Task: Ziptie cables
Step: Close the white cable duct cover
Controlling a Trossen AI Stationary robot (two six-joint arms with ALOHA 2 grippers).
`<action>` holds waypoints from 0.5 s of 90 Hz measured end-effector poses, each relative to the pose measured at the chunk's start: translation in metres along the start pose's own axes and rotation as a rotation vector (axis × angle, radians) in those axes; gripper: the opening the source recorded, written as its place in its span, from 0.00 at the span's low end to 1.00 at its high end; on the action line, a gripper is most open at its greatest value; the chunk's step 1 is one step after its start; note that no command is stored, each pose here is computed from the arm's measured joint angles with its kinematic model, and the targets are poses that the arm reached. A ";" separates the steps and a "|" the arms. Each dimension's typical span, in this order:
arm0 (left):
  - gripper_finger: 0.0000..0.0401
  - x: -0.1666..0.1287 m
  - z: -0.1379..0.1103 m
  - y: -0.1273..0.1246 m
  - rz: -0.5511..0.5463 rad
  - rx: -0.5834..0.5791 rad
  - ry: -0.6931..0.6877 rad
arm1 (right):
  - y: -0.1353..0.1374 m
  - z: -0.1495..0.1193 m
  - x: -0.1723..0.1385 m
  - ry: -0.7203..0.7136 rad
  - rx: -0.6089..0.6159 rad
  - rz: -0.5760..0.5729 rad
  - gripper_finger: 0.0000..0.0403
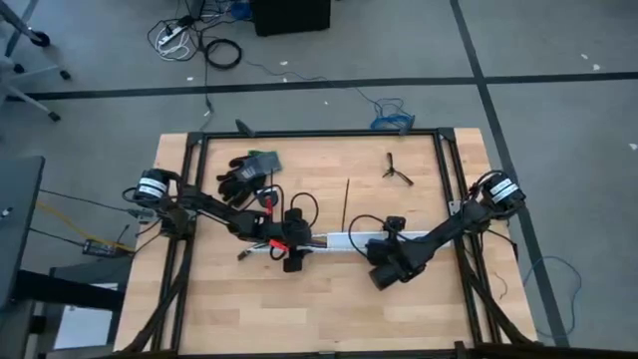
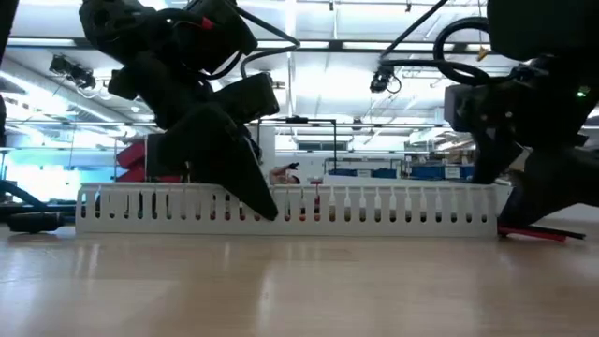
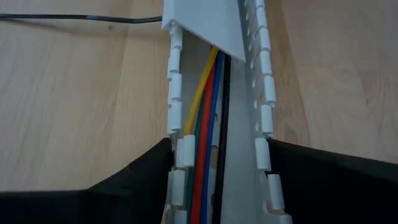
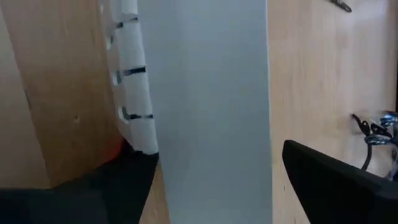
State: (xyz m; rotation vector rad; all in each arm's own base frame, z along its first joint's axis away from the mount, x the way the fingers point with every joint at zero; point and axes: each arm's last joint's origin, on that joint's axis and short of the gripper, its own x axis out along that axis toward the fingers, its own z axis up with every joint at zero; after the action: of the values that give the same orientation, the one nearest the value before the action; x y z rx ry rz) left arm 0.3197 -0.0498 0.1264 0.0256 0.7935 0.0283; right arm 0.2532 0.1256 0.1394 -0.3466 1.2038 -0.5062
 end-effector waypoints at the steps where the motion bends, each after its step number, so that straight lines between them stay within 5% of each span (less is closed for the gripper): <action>1: 0.57 0.000 0.000 0.000 0.000 0.000 0.000 | 0.000 0.001 0.000 -0.002 0.004 0.001 0.81; 45: 0.57 0.000 0.000 0.000 -0.004 0.002 0.001 | 0.000 0.009 -0.010 0.042 0.025 0.067 0.61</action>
State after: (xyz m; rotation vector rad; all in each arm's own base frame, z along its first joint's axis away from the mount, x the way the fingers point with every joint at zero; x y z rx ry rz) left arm 0.3196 -0.0500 0.1264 0.0262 0.7947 0.0235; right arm 0.2594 0.1307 0.1506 -0.2748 1.2445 -0.4714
